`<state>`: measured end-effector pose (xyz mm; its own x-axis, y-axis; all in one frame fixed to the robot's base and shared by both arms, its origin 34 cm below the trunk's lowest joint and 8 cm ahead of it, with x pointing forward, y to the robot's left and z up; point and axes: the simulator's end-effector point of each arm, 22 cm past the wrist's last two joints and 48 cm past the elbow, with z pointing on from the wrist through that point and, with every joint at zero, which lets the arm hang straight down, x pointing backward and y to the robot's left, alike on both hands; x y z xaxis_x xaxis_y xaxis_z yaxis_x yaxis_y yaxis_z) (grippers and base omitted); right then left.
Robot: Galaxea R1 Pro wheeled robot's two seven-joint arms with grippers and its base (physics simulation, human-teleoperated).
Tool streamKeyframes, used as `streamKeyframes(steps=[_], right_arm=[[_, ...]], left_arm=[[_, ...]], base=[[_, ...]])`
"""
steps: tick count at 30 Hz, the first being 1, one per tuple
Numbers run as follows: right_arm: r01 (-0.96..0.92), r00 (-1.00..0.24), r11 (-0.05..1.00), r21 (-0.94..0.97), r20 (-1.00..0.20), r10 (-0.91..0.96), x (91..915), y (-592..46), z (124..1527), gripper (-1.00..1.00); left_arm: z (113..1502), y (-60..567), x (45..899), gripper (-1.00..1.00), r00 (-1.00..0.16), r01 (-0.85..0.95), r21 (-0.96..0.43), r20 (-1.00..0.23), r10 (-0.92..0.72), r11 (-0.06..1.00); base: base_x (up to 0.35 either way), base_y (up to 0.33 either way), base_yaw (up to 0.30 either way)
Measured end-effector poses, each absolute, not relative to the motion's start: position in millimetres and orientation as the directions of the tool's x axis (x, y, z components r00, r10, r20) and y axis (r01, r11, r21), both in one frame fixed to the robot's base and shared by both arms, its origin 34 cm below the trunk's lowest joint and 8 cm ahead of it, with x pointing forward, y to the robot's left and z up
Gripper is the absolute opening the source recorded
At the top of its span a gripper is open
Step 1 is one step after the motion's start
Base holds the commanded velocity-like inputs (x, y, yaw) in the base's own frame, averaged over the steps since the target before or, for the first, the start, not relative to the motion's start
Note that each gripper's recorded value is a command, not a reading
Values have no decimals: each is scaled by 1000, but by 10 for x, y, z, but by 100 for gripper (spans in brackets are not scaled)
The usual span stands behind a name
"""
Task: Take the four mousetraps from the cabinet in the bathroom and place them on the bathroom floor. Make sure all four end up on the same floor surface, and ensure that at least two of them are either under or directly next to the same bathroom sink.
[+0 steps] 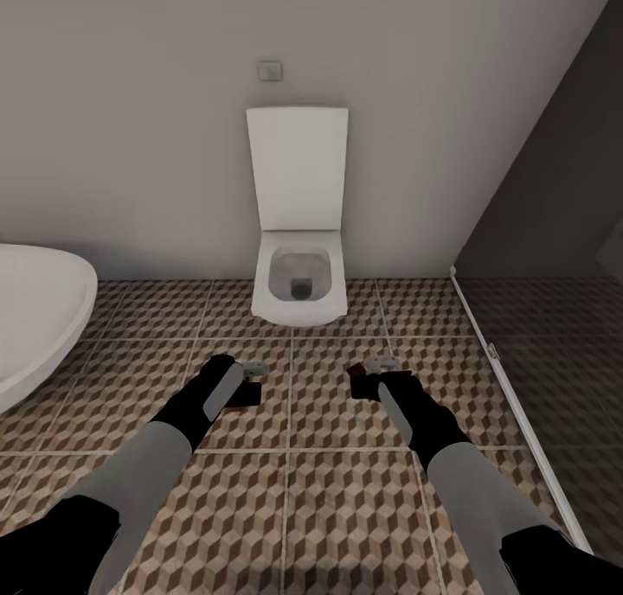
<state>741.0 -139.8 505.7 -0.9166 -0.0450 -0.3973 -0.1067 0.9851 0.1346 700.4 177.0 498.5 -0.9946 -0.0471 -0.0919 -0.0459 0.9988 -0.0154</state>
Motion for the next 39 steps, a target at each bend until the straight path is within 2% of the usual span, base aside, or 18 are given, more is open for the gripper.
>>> streamKeyframes(steps=[16,39], right_arm=[[-124,-886,983,131,-461,-51,7622,-1360,5283,-100],[-123,-894,983,134,-445,-51,7548,-1357,4882,-100]], left_arm=[[4990,1736,7002,-100,-995,-42,-19,-92,-44,999],[4590,1724,6908,-100,-997,-41,-19,-70,-42,999]], base=[[0,0,0],[0,0,0]])
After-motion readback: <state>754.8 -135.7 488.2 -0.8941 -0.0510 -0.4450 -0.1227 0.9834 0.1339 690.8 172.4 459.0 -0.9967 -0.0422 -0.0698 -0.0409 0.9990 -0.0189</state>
